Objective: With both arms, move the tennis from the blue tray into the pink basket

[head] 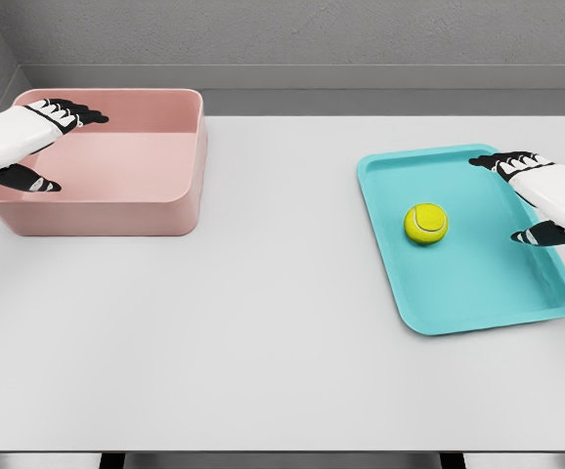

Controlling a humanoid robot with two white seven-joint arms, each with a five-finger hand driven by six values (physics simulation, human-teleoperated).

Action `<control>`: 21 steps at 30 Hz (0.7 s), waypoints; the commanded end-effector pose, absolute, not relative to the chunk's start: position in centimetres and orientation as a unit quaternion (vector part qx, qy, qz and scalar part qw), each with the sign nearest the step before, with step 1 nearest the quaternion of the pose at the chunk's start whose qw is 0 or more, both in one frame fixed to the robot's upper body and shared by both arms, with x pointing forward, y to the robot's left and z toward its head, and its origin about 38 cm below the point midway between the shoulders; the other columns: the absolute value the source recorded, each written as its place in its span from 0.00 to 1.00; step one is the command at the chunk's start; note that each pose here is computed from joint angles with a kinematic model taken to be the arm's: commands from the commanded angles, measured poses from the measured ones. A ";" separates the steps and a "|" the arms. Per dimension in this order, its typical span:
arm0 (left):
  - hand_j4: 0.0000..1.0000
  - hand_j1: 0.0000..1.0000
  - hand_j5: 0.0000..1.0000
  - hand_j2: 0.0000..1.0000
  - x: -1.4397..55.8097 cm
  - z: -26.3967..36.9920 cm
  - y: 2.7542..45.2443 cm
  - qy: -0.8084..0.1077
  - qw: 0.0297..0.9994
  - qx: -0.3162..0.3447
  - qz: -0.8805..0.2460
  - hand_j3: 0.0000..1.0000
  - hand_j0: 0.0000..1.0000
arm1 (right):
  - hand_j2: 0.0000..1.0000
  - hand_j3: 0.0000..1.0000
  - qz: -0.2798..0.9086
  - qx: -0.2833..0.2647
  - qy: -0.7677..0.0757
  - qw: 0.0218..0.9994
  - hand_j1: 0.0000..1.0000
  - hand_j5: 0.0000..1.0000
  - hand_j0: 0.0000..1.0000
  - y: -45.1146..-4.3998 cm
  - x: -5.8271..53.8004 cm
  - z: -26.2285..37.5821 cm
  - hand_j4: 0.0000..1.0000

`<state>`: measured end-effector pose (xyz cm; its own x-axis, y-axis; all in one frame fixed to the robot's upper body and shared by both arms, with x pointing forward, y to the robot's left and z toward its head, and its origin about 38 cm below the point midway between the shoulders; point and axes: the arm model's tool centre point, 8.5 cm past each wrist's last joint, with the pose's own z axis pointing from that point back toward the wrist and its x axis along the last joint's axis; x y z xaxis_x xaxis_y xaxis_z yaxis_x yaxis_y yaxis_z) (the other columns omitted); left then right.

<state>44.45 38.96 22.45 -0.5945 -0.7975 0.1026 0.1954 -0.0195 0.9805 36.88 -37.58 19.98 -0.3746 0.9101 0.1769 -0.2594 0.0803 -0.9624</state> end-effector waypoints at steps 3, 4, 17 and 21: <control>1.00 1.00 1.00 1.00 43.6 23.8 37.3 -0.605 0.339 0.255 -0.674 1.00 1.00 | 1.00 1.00 0.620 -0.289 -0.527 0.505 1.00 1.00 1.00 -40.4 36.6 22.3 1.00; 1.00 1.00 1.00 1.00 43.6 23.8 37.4 -0.605 0.339 0.255 -0.674 1.00 1.00 | 1.00 1.00 0.620 -0.289 -0.527 0.505 1.00 1.00 1.00 -40.4 36.6 22.2 1.00; 1.00 1.00 1.00 1.00 43.6 23.9 37.3 -0.606 0.338 0.255 -0.674 1.00 1.00 | 1.00 1.00 0.619 -0.290 -0.526 0.506 1.00 1.00 1.00 -40.5 36.6 22.3 1.00; 1.00 1.00 1.00 1.00 43.6 23.9 37.3 -0.605 0.338 0.256 -0.674 1.00 1.00 | 1.00 1.00 0.618 -0.291 -0.526 0.506 1.00 1.00 1.00 -40.5 36.6 22.3 1.00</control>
